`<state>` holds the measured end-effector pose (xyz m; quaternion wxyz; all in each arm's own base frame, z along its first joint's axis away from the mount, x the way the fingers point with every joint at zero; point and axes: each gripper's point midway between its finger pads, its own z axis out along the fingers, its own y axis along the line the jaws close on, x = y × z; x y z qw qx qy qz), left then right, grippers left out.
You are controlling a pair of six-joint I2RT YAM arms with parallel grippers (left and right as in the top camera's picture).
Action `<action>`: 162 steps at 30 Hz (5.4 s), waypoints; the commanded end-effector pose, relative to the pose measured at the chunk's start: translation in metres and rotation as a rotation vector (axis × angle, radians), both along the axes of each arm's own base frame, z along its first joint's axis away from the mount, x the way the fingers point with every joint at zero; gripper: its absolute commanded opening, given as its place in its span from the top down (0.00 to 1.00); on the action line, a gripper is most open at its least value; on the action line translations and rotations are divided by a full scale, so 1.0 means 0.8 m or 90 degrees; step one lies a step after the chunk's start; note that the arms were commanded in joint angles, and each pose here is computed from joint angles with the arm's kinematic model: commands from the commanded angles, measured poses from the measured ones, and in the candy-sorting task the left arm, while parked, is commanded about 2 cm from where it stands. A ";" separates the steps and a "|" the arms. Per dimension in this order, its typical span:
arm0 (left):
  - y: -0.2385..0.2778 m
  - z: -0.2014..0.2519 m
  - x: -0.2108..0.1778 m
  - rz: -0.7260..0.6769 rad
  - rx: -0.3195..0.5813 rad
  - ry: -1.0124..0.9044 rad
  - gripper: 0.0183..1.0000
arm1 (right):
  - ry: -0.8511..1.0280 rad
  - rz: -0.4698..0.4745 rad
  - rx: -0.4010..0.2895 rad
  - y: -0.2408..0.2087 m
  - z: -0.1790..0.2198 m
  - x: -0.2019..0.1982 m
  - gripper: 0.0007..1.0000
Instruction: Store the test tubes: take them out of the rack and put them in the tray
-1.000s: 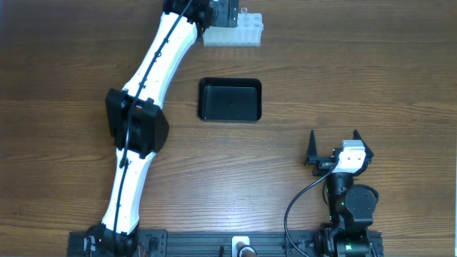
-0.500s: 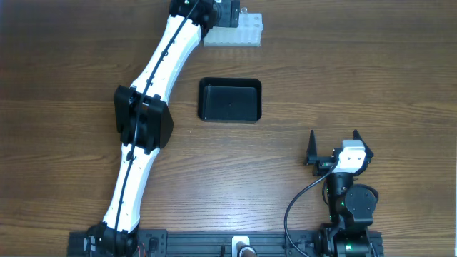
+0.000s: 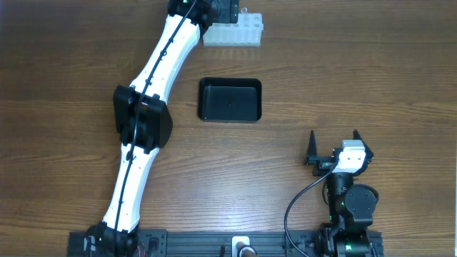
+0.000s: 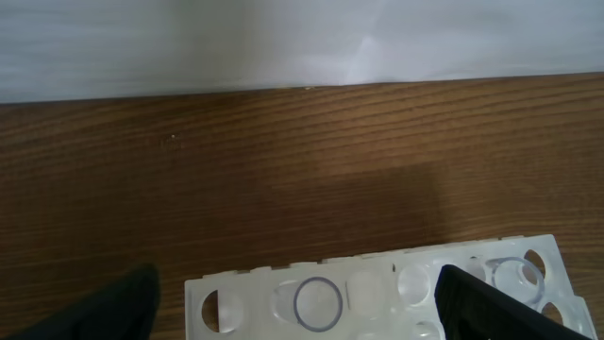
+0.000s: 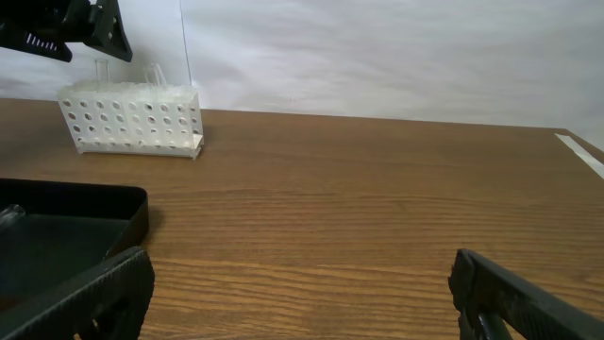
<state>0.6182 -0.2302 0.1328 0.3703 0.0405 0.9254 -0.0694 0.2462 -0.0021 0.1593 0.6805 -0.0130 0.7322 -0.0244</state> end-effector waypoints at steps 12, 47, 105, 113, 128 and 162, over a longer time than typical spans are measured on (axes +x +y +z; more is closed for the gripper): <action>0.003 -0.024 0.007 -0.004 0.008 0.011 0.53 | 0.001 0.000 0.006 0.000 -0.003 0.000 0.01; 0.003 0.041 0.004 -0.004 -0.011 -0.038 0.98 | 0.001 0.000 0.006 0.000 -0.003 0.000 0.01; -0.016 -0.070 -0.239 -0.097 0.073 0.485 0.98 | 0.001 0.000 0.006 0.000 -0.003 0.000 0.01; -0.010 -0.092 -0.235 -0.088 0.077 0.502 0.96 | 0.001 0.000 0.006 0.000 -0.003 0.000 0.01; 0.008 -0.121 -0.227 -0.038 0.067 0.534 0.97 | 0.001 0.000 0.006 0.000 -0.003 0.000 0.01; -0.017 -0.057 -0.229 -0.073 0.014 0.478 0.62 | 0.001 0.000 0.006 0.000 -0.003 0.000 0.01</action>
